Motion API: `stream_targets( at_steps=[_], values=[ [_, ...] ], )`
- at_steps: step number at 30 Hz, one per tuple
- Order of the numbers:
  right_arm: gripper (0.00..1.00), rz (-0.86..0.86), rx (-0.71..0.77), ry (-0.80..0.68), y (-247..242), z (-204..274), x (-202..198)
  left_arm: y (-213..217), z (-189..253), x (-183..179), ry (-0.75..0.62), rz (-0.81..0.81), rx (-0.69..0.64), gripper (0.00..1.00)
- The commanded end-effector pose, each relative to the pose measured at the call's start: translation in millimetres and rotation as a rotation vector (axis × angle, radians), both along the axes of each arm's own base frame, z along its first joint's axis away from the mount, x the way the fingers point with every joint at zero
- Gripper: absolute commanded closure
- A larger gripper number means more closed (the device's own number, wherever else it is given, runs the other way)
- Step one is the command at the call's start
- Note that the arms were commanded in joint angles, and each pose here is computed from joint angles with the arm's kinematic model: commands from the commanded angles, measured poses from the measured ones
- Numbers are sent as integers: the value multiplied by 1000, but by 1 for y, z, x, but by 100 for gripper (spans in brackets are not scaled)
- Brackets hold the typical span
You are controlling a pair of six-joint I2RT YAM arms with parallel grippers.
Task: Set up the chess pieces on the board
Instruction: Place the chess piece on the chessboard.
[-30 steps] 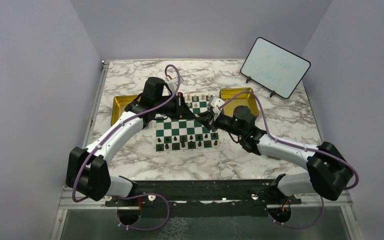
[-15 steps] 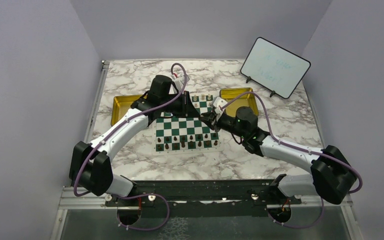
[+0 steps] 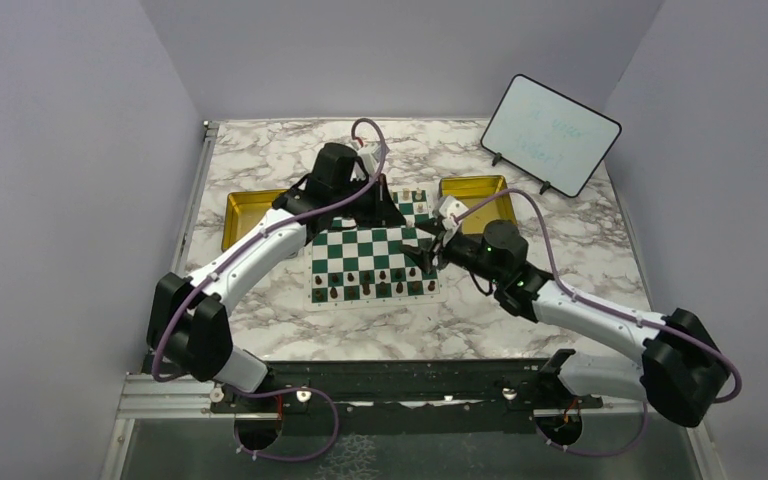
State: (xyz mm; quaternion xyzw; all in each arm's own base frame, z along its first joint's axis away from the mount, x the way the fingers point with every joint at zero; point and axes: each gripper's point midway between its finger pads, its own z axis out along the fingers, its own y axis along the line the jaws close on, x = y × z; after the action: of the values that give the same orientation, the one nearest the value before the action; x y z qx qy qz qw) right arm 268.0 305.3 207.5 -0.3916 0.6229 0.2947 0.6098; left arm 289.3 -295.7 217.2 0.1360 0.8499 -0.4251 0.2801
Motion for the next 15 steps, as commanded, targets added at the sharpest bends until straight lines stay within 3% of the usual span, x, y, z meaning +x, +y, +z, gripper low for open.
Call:
stream_targets(
  at_steps=[1,8,10,15],
  values=[
    [34,-46,36,-3,-15,20,-9,1,5,33,-110,64,99,100],
    [18,-119,9,42,-43,20,-22,13,-31,70,-136,124,376,100],
    [1,-145,-3,52,-52,20,-25,13,-42,81,-128,127,431,100],
    [0,-206,9,64,-70,30,-31,3,-59,105,-115,120,496,100]
  ],
)
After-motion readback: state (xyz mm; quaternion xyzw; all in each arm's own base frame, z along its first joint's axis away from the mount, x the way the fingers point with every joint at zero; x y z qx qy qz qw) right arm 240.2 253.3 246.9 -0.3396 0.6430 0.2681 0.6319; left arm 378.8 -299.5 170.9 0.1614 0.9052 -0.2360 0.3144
